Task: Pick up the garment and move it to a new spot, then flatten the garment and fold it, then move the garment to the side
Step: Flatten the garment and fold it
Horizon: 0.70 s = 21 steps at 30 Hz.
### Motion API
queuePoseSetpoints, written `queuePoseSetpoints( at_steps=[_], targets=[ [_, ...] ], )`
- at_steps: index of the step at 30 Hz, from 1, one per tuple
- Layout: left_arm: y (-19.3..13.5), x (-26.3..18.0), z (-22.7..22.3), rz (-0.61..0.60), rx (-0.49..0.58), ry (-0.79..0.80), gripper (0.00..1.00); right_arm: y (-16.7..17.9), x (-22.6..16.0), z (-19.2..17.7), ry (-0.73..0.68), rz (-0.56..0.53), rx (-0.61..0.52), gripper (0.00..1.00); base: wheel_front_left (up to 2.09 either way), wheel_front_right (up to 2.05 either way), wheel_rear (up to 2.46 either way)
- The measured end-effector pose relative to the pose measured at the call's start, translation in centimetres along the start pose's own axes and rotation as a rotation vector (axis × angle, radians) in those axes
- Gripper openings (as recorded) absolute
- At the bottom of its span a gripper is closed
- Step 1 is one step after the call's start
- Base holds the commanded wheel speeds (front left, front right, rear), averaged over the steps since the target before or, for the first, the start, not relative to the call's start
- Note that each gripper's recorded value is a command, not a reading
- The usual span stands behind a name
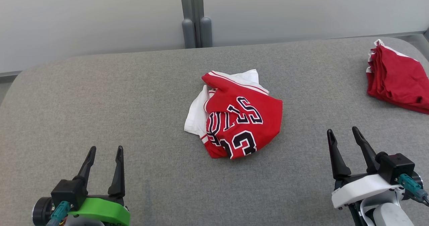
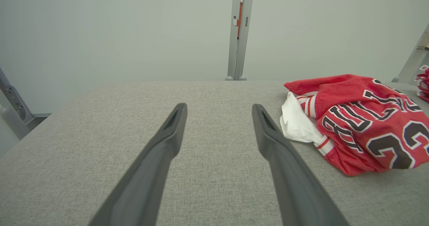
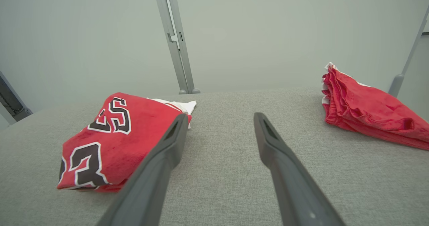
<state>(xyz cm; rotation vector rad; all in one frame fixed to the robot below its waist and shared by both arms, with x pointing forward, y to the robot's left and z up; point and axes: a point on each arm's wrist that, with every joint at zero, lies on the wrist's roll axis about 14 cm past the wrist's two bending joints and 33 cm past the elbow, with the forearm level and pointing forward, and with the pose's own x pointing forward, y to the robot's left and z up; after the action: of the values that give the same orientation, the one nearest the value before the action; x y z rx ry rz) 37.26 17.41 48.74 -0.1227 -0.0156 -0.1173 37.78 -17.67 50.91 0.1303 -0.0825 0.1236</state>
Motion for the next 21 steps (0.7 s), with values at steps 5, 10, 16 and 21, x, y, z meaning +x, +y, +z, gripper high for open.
queuePoseSetpoints(
  at_steps=[5, 10, 16, 21],
  targets=[
    [0.06, -0.02, -0.06, 0.002, -0.002, 0.002, 1.00, -0.04, -0.03, 0.00, 0.000, -0.001, 0.001, 1.00, 0.00, 0.00, 0.00],
    [0.15, -0.06, -0.11, 0.004, -0.001, 0.004, 1.00, -0.03, -0.04, 0.03, -0.001, -0.002, 0.002, 1.00, 0.00, 0.00, 0.00],
    [0.27, -0.06, -0.11, 0.007, 0.001, 0.004, 1.00, -0.04, -0.10, 0.03, -0.001, -0.003, 0.002, 1.00, 0.00, 0.00, 0.00],
    [0.27, -0.07, -0.14, 0.006, 0.003, 0.005, 1.00, -0.08, -0.16, 0.03, -0.001, -0.005, 0.004, 1.00, 0.00, 0.00, 0.00]
  ],
)
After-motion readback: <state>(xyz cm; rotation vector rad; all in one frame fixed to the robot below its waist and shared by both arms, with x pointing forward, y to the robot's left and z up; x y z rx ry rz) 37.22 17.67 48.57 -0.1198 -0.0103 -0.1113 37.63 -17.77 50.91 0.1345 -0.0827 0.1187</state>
